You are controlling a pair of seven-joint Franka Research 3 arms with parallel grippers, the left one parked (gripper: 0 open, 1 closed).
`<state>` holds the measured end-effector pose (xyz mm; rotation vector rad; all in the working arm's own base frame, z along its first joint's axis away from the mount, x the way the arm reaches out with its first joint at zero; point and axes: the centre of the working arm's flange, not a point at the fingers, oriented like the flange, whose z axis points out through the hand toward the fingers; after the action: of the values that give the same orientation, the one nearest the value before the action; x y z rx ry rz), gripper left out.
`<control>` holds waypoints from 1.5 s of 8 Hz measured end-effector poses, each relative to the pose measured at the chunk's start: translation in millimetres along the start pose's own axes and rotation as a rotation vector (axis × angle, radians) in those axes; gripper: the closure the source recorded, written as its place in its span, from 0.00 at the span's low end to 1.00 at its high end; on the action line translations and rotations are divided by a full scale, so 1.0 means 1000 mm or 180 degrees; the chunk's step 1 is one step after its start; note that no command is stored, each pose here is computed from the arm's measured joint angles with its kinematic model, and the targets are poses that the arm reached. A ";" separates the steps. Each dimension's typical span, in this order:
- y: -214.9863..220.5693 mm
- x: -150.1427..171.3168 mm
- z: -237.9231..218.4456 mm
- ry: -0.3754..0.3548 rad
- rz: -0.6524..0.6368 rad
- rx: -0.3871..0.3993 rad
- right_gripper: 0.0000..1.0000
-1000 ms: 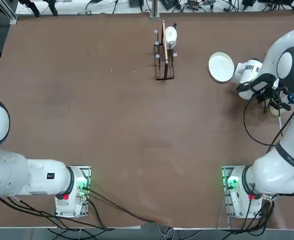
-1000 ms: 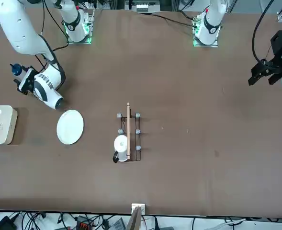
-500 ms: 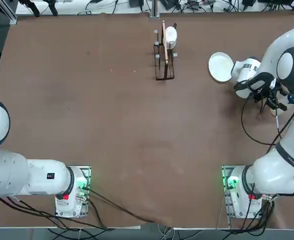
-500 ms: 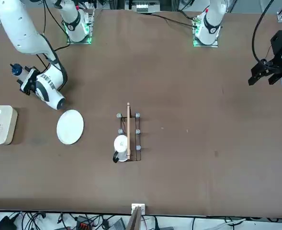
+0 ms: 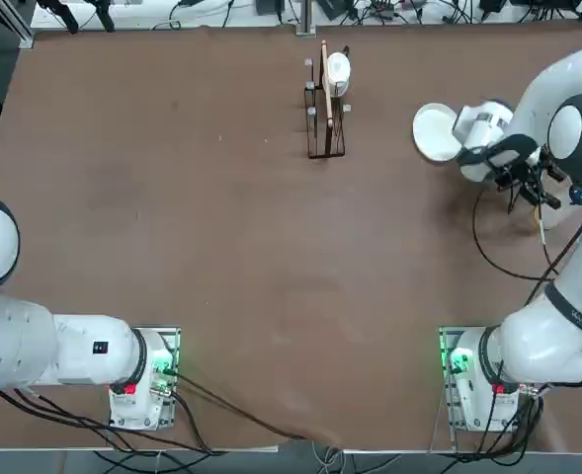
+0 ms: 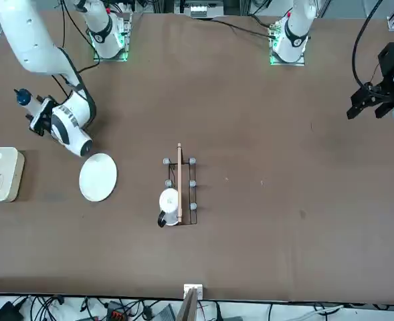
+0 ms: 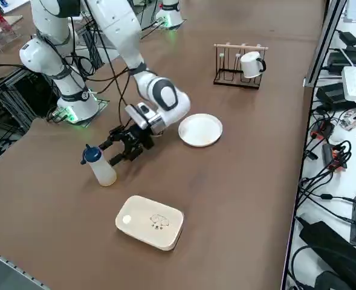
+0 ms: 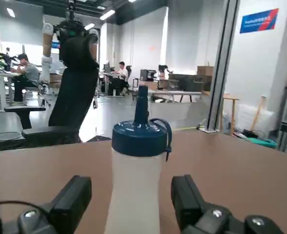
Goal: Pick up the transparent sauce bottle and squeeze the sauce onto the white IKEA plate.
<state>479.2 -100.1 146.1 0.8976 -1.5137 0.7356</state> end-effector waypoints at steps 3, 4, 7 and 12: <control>-0.029 0.046 -0.102 -0.0761 -0.0349 -0.0127 0.00; -0.037 0.065 -0.134 -0.1107 -0.0703 -0.0126 0.00; -0.061 0.125 -0.192 -0.2100 -0.1888 0.0091 0.00; -0.081 0.190 -0.230 -0.3119 -0.3763 0.1212 0.00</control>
<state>658.9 29.2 362.0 2.3503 -1.2486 -0.3992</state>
